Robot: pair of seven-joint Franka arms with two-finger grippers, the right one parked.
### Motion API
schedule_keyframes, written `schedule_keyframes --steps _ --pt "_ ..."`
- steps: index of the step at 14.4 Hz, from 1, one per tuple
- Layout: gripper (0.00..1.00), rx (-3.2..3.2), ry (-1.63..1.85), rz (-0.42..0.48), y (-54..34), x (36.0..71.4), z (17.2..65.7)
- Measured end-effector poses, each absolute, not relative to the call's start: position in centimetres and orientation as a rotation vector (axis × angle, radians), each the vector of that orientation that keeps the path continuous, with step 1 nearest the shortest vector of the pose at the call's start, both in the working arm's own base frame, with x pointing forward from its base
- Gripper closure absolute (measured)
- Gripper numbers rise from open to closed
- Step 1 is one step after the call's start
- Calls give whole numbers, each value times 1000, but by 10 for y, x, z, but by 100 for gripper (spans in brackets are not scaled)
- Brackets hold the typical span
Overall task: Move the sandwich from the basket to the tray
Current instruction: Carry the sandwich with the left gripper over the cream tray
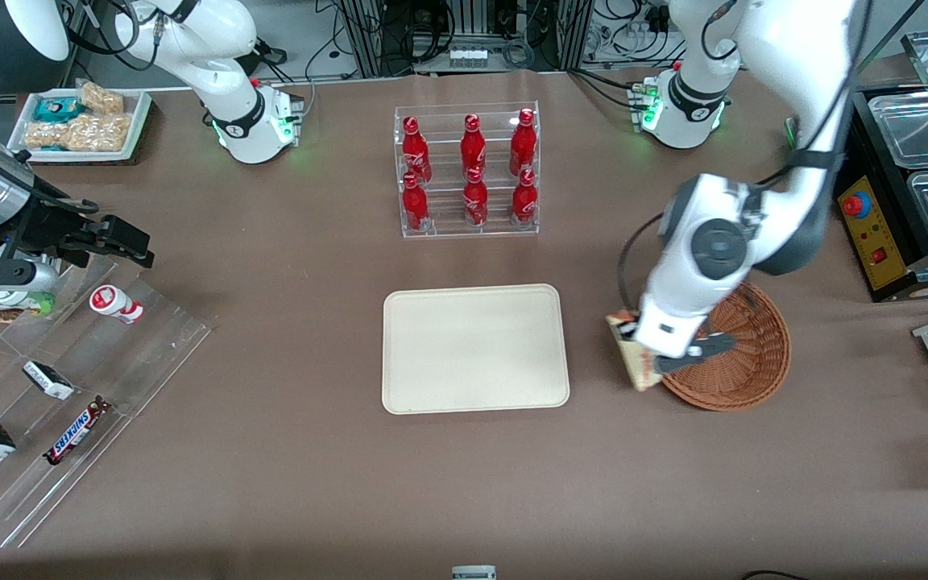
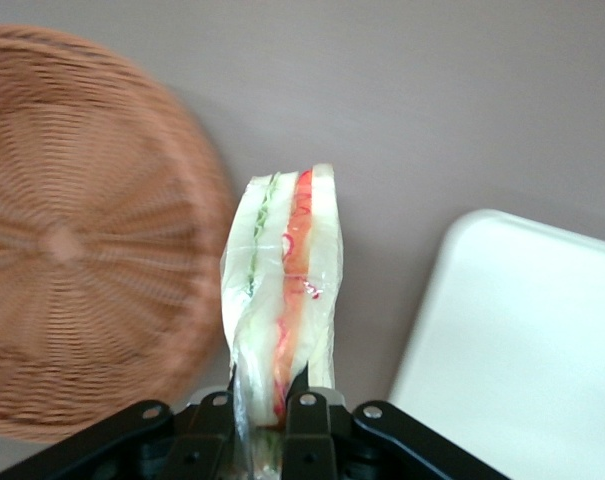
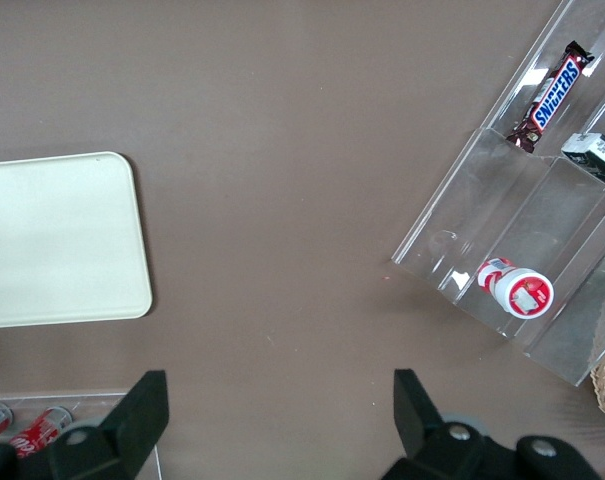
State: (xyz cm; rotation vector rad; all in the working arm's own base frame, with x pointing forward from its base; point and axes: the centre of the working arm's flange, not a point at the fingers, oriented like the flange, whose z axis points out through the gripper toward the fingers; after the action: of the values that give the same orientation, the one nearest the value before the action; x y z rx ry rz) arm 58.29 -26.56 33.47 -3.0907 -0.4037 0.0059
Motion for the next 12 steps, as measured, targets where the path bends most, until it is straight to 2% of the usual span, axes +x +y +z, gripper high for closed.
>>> schedule_keyframes --steps 6,12 --pt "85 -3159 -115 -60 -426 558 299" --pt "85 -3139 -41 -171 -503 522 264"
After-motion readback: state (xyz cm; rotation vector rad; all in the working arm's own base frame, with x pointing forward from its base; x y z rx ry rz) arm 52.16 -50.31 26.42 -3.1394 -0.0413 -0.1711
